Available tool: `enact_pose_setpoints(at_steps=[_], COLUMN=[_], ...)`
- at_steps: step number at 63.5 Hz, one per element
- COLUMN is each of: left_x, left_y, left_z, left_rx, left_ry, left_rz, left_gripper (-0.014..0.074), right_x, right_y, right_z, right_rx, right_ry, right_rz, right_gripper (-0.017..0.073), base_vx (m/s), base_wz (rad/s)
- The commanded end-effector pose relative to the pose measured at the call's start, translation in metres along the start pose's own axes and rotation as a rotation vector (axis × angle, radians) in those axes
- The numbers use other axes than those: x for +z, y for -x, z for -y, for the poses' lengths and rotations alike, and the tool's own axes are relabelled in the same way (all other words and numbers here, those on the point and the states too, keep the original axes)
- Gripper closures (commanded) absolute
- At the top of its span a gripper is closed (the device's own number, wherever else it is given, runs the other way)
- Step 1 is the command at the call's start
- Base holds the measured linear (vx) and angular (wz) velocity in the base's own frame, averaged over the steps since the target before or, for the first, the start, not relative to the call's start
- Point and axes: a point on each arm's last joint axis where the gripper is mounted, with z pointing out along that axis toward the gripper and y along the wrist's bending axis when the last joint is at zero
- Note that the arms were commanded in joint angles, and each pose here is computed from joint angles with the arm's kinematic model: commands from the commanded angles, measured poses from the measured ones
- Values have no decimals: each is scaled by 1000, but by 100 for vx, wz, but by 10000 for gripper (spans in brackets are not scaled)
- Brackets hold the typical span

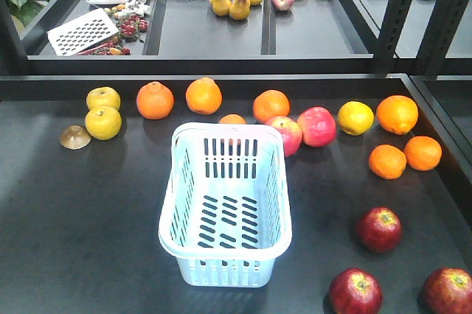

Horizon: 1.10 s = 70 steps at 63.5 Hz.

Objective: Pick three apples into basket with both arms
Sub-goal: 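Reach the right gripper down and grasp a red apple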

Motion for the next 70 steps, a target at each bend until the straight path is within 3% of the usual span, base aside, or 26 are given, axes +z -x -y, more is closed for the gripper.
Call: enact_pose_setpoints(at_steps=[1, 18, 44, 70], left_x=[-6, -6, -6, -6], left_y=[12, 12, 12, 12], left_z=[-1, -1, -1, -1], left_rx=[-12, -12, -12, -12], left_ry=[4, 4, 4, 4], left_rz=[103, 103, 103, 103], left_gripper=[39, 39, 39, 39], right_x=[-1, 2, 61, 97], right_y=[9, 39, 79, 55], right_z=[1, 2, 5, 3], right_rx=[15, 128, 89, 111], right_ry=[-9, -6, -11, -2], right_rz=[134, 30, -673, -957], right_gripper=[568, 568, 568, 560], base_vx=[0, 0, 0, 0], base_wz=[0, 0, 0, 0])
